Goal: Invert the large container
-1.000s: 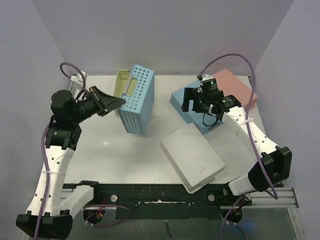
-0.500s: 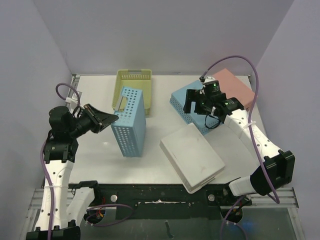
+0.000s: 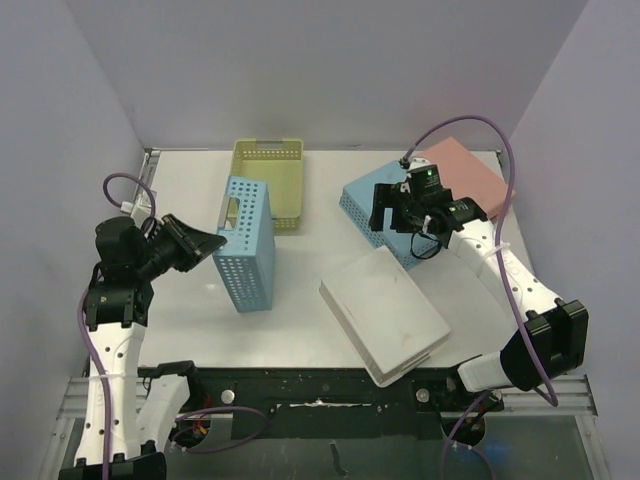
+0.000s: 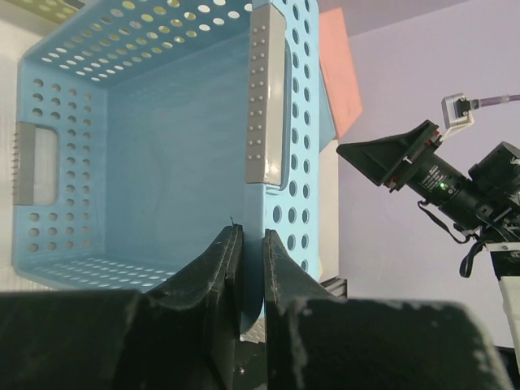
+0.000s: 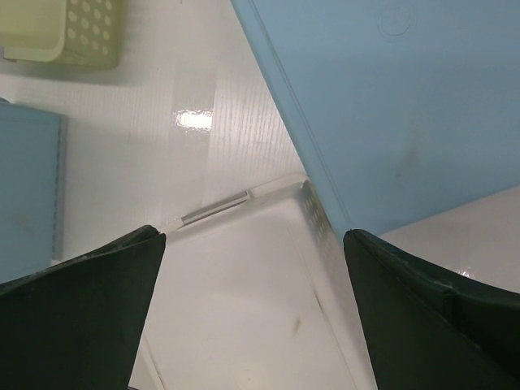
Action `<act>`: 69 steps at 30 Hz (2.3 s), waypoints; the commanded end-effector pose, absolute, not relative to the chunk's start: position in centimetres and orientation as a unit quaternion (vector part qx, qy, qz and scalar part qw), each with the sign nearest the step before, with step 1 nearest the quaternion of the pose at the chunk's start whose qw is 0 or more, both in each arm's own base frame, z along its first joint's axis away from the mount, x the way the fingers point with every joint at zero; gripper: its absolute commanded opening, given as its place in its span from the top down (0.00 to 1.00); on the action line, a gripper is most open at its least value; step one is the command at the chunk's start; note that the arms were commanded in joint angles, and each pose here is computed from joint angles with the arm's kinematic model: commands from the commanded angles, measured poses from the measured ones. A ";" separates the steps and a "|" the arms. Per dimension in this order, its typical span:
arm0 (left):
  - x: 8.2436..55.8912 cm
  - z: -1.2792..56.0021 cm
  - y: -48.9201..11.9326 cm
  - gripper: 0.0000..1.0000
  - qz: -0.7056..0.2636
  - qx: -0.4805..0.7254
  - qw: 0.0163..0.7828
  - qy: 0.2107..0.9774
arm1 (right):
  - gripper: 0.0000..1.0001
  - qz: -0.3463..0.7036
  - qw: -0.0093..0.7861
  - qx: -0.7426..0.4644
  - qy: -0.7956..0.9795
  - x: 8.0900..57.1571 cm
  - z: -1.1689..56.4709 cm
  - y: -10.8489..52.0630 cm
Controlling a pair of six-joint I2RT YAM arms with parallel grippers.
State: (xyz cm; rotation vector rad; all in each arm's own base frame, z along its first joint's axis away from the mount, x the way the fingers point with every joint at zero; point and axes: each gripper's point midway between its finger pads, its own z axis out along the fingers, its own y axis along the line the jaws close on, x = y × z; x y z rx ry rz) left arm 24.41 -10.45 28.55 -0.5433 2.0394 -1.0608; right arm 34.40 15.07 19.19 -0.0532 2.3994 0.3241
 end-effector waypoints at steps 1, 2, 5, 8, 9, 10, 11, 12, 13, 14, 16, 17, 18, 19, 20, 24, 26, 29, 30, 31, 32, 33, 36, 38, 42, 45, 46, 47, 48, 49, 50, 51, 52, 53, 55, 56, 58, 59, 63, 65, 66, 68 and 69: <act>25.1 26.7 -8.1 1.00 -0.351 -0.227 0.402 0.815 | 0.01 0.130 0.382 -0.025 0.914 35.0 20.8 14.6; 25.1 26.4 -7.5 1.00 -0.331 -0.227 0.408 0.820 | 0.01 0.130 0.382 -0.025 0.915 35.0 20.8 14.5; 25.1 25.2 -5.2 1.00 -0.257 -0.230 0.430 0.834 | 0.01 0.129 0.381 -0.027 0.915 35.0 20.7 14.3; 25.1 24.6 -3.6 1.00 -0.216 -0.237 0.442 0.837 | 0.01 0.130 0.382 -0.028 0.915 35.1 20.9 14.1; 25.1 24.3 -3.0 1.00 -0.201 -0.247 0.442 0.839 | 0.01 0.130 0.383 -0.029 0.914 35.1 21.0 14.0; 25.0 23.8 -2.3 1.00 -0.182 -0.258 0.438 0.841 | 0.01 0.130 0.382 -0.029 0.914 35.2 21.0 14.0; 25.0 23.1 -1.3 1.00 -0.155 -0.277 0.430 0.845 | 0.01 0.131 0.383 -0.030 0.914 35.2 21.1 13.9; 24.8 22.4 -0.4 1.00 -0.130 -0.295 0.420 0.848 | 0.01 0.130 0.383 -0.030 0.914 35.2 21.1 13.9; 24.7 21.8 0.4 1.00 -0.107 -0.308 0.412 0.851 | 0.01 0.130 0.384 -0.029 0.914 35.3 21.2 13.8; 24.7 21.5 1.1 1.00 -0.088 -0.317 0.407 0.852 | 0.01 0.131 0.384 -0.028 0.914 35.3 21.2 13.7; 24.7 21.1 1.9 1.00 -0.069 -0.329 0.404 0.851 | 0.01 0.132 0.384 -0.027 0.913 35.3 21.3 13.6; 24.8 21.1 2.1 1.00 -0.066 -0.334 0.405 0.849 | 0.01 0.133 0.384 -0.027 0.913 35.2 21.2 13.6; 25.0 21.1 2.1 1.00 -0.068 -0.338 0.406 0.847 | 0.01 0.133 0.384 -0.028 0.913 35.2 21.2 13.5; 25.2 21.4 1.8 1.00 -0.080 -0.334 0.410 0.845 | 0.01 0.131 0.383 -0.027 0.914 35.1 21.2 13.4; 25.6 21.9 1.1 1.00 -0.102 -0.323 0.419 0.842 | 0.01 0.130 0.383 -0.026 0.914 35.1 21.1 13.3; 27.3 26.9 -2.6 1.00 -0.227 -0.265 0.490 0.799 | 0.01 0.129 0.385 -0.022 0.913 35.0 21.3 12.7; 27.8 29.2 -4.7 1.00 -0.293 -0.236 0.506 0.776 | 0.01 0.131 0.386 -0.020 0.913 35.0 21.4 12.5; 28.2 31.6 -8.5 1.00 -0.426 -0.203 0.480 0.739 | 0.01 0.132 0.388 -0.019 0.912 34.8 21.7 12.4; 28.3 32.3 -9.3 1.00 -0.463 -0.200 0.471 0.724 | 0.01 0.131 0.388 -0.018 0.912 34.7 21.8 12.4; 28.2 32.9 -9.9 1.00 -0.493 -0.195 0.467 0.708 | 0.01 0.131 0.390 -0.016 0.911 34.6 21.9 12.3; 28.0 33.6 -10.3 1.00 -0.516 -0.196 0.465 0.692 | 0.01 0.129 0.391 -0.014 0.911 34.5 22.0 12.1; 27.9 34.0 -10.5 1.00 -0.532 -0.196 0.467 0.679 | 0.01 0.127 0.392 -0.013 0.911 34.4 22.1 12.0; 27.3 35.5 -11.1 1.00 -0.576 -0.194 0.463 0.645 | 0.01 0.125 0.390 -0.008 0.912 33.9 22.0 11.8; 27.0 36.1 -11.6 1.00 -0.598 -0.187 0.461 0.628 | 0.01 0.126 0.388 -0.006 0.913 33.8 22.0 11.8; 27.1 36.3 -13.4 1.00 -0.653 -0.184 0.444 0.585 | 0.01 0.135 0.385 0.000 0.913 33.9 21.9 12.1; 27.5 35.6 -15.9 1.00 -0.662 -0.169 0.425 0.593 | 0.00 0.143 0.388 0.006 0.911 34.2 22.4 12.4; 27.8 35.1 -16.3 1.00 -0.656 -0.166 0.422 0.603 | 0.00 0.147 0.389 0.008 0.909 34.3 22.6 12.6; 28.1 34.5 -16.3 1.00 -0.646 -0.166 0.421 0.615 | 0.00 0.149 0.389 0.010 0.909 34.3 22.6 12.7; 28.4 33.8 -16.3 1.00 -0.636 -0.166 0.420 0.625 | 0.00 0.151 0.391 0.012 0.908 34.3 22.7 12.7; 28.6 33.1 -16.0 1.00 -0.626 -0.169 0.420 0.634 | 0.00 0.153 0.391 0.015 0.908 34.3 22.6 12.8; 28.8 32.5 -15.7 1.00 -0.616 -0.170 0.421 0.644 | 0.00 0.155 0.389 0.017 0.908 34.3 22.5 12.9; 29.0 31.9 -15.2 1.00 -0.609 -0.173 0.420 0.650 | 0.00 0.155 0.388 0.019 0.908 34.3 22.5 12.9; 29.1 31.4 -14.7 1.00 -0.603 -0.177 0.420 0.655 | 0.00 0.156 0.386 0.020 0.909 34.2 22.3 12.9; 29.1 30.9 -14.1 1.00 -0.595 -0.181 0.420 0.660 | 0.00 0.156 0.385 0.021 0.910 34.2 22.2 12.9; 29.2 29.5 -12.3 1.00 -0.575 -0.199 0.420 0.674 | 0.00 0.154 0.382 0.022 0.911 34.1 22.1 12.8; 29.2 28.8 -11.8 1.00 -0.561 -0.203 0.419 0.685 | 0.00 0.154 0.382 0.021 0.911 34.1 22.1 12.8; 29.4 27.2 -11.0 1.00 -0.507 -0.197 0.424 0.724 | 0.00 0.152 0.382 0.021 0.911 34.2 22.2 12.8; 29.3 26.6 -10.8 1.00 -0.487 -0.198 0.418 0.741 | 0.00 0.151 0.382 0.021 0.912 34.3 22.3 12.8; 28.5 24.3 -8.7 1.00 -0.393 -0.207 0.415 0.794 | 0.00 0.148 0.384 0.019 0.911 34.5 22.4 12.7; 28.0 22.6 -7.3 0.90 -0.343 -0.235 0.405 0.814 | 0.00 0.147 0.382 0.019 0.912 34.6 22.2 12.8; 27.8 22.1 -6.6 0.80 -0.323 -0.248 0.404 0.819 | 0.00 0.150 0.381 0.018 0.912 34.7 22.1 12.9; 27.5 21.5 -5.5 0.57 -0.292 -0.272 0.404 0.823 | 0.00 0.155 0.377 0.016 0.913 34.7 21.9 13.2; 27.2 21.3 -4.9 0.47 -0.273 -0.287 0.403 0.825 | 0.00 0.157 0.376 0.015 0.913 34.8 21.9 13.3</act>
